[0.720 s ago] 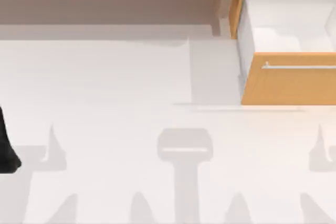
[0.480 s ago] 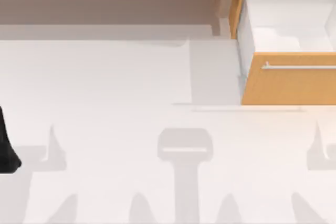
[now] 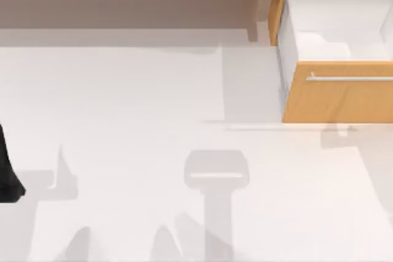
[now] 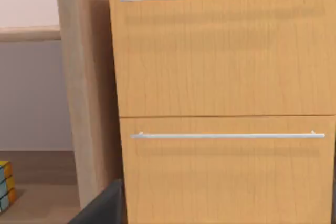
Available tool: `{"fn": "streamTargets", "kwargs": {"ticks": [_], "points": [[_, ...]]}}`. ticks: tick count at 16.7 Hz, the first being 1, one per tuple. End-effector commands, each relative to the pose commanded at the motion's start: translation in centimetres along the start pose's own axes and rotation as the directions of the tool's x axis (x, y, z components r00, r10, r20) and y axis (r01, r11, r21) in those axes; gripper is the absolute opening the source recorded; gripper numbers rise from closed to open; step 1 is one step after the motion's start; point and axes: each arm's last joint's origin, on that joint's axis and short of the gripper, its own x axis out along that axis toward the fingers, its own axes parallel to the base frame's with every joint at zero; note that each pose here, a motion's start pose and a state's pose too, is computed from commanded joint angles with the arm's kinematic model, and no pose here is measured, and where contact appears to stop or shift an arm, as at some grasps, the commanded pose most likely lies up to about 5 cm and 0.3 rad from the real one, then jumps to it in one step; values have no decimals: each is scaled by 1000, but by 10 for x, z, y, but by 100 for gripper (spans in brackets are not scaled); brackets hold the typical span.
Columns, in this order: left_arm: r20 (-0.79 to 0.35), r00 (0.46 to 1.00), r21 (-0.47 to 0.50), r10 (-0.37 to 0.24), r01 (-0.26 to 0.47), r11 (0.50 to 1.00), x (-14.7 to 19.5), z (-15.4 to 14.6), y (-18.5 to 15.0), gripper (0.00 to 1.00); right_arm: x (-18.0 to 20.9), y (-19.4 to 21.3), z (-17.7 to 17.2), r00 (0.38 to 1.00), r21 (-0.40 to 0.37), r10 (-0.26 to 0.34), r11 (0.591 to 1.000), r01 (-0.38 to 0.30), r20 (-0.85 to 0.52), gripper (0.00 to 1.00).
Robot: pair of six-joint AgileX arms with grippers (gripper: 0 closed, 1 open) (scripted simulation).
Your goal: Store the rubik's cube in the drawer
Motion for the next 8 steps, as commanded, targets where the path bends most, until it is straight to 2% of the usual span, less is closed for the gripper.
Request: {"fn": "streamTargets", "kwargs": {"ticks": [4,8], "points": [[0,1000,0,0,0,1000,0,0,0,100,84,48,15,998,26,10,1000,-8,-67,100],[0,1000,0,0,0,1000,0,0,0,100,176,127,-26,988,6,-19,1000,21,-155,100]]}}
